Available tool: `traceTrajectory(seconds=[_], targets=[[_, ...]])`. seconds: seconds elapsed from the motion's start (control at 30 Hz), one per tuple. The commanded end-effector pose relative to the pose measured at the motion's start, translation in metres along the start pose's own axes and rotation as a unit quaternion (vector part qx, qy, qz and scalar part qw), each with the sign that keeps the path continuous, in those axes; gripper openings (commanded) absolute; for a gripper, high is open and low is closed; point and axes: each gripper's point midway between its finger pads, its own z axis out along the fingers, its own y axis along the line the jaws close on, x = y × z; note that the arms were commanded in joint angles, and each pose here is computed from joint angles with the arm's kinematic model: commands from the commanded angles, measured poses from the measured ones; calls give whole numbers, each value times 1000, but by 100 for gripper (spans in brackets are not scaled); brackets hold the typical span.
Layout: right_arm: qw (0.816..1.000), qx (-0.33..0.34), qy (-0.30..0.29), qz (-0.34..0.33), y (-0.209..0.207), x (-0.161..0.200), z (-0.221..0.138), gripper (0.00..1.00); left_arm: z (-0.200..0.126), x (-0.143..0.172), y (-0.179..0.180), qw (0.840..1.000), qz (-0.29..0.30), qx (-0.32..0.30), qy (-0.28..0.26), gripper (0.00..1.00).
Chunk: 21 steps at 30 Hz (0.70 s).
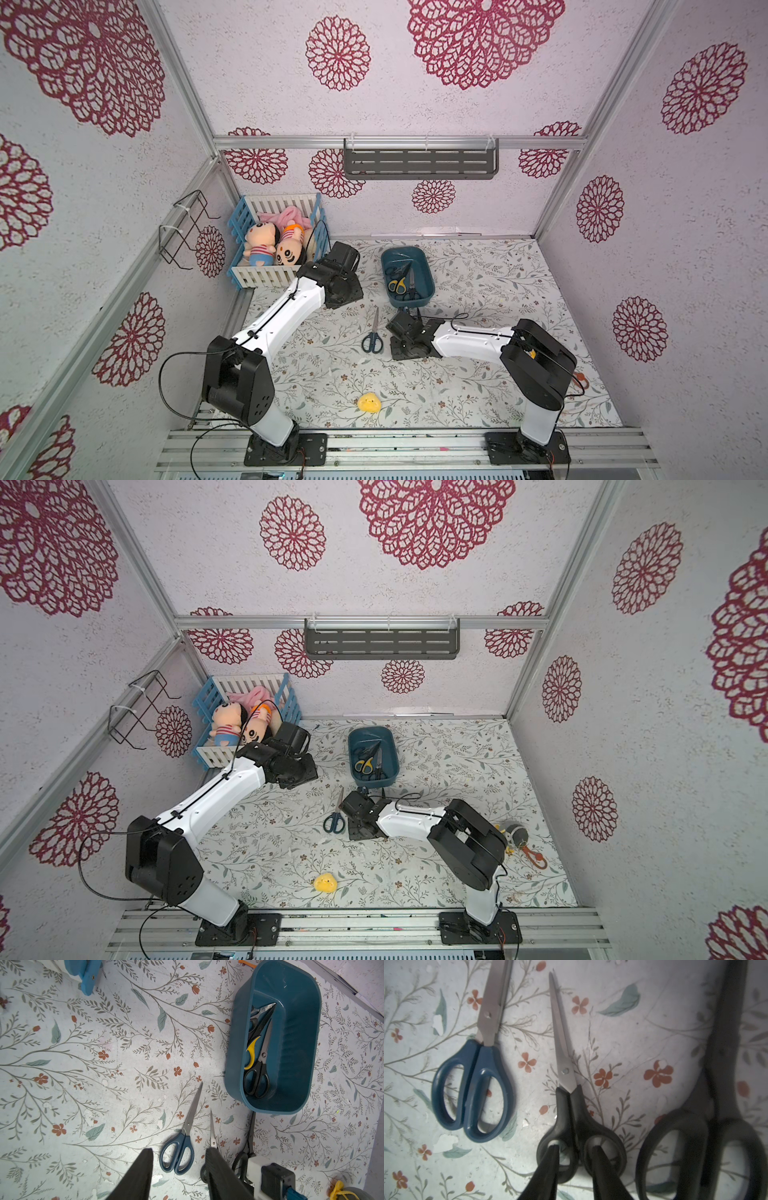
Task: Take the scissors out of the storage box
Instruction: Adjust the scissors at the center of the board.
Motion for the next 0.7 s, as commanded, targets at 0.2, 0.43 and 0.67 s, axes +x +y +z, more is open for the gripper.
traceTrajectory(seconds=[0.2, 0.43, 0.67], targets=[[1000, 0, 15, 21, 3, 2, 7, 26, -11, -1, 4, 1000, -1, 7, -15, 43], [993, -26, 20, 111, 13, 5, 10, 22, -16, 3, 8, 1000, -6, 9, -19, 43], [994, -16, -14, 105, 11, -11, -6, 36, -17, 8, 13, 1000, -8, 6, -19, 43]])
